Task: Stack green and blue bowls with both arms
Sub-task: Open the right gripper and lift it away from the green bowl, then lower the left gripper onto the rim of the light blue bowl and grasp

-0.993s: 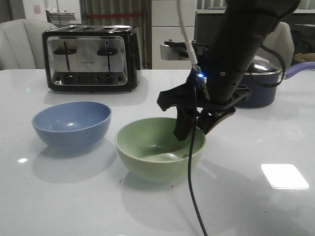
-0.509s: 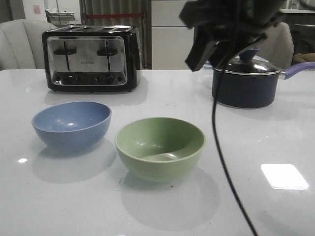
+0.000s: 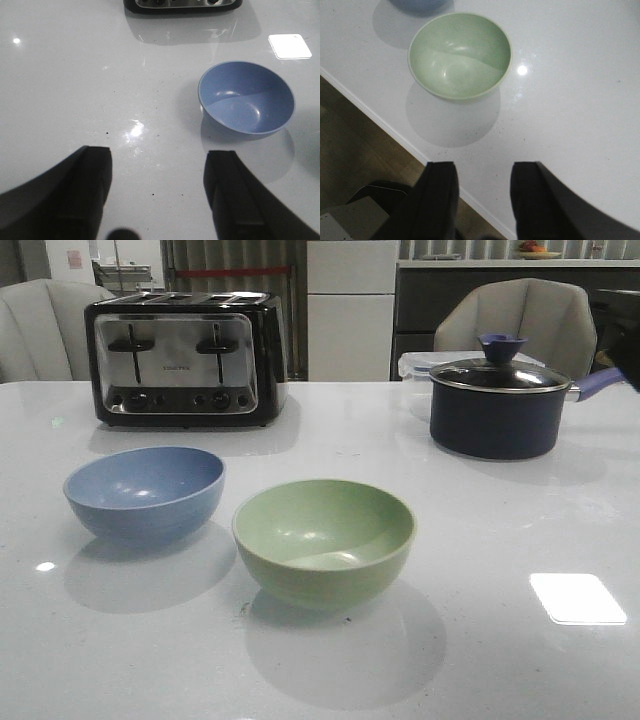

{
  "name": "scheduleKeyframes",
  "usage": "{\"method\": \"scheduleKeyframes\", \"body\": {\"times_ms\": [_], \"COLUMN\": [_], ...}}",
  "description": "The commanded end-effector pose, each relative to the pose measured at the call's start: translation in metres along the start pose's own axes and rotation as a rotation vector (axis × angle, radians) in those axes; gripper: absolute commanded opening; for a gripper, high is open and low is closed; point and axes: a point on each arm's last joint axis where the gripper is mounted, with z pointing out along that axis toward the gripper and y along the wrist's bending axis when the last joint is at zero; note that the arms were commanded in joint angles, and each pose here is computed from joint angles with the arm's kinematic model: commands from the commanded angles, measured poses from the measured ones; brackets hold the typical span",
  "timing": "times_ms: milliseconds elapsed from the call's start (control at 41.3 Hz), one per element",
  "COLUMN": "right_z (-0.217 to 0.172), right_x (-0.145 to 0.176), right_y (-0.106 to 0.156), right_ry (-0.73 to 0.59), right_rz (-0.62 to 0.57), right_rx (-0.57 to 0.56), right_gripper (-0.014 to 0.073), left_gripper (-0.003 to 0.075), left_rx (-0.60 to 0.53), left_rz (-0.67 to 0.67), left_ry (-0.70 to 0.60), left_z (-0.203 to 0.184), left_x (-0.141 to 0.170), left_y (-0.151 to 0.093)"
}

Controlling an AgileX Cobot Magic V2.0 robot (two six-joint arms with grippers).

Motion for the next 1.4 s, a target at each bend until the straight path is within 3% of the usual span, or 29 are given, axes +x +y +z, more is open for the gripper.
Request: {"method": "scheduleKeyframes", "body": {"times_ms": [0, 339, 557, 944, 1283, 1380], "right_z": [-0.015, -0.020, -0.020, -0.020, -0.020, -0.020], "right_x": [0.000, 0.005, 0.005, 0.005, 0.006, 0.006], "right_y": [0.002, 0.003, 0.003, 0.003, 0.003, 0.003], "right_ry": [-0.107, -0.125, -0.125, -0.125, -0.124, -0.124], "right_rz": [-0.025, -0.027, -0.027, -0.027, -0.027, -0.027], "right_rx": [0.016, 0.018, 0.018, 0.018, 0.017, 0.017], "right_gripper": [0.0387, 0.0387, 0.0387, 0.0387, 0.0387, 0.0387], "left_gripper": [0.0454, 0.0463, 0.0636, 0.0636, 0.0630, 0.0584], "left_rx": [0.023, 0.148, 0.145, 0.144, 0.131, 0.128], "left_rz": [-0.010, 0.114, 0.089, 0.067, 0.070, 0.069], "left_ry": [-0.080, 0.070, 0.202, 0.396, 0.423, 0.417], "left_z": [-0.002, 0.033, 0.083, 0.185, 0.251, 0.261], "left_x": [-0.014, -0.034, -0.057, -0.074, -0.062, -0.057], "left_y": [-0.003, -0.028, -0.034, -0.046, -0.050, -0.051]}}
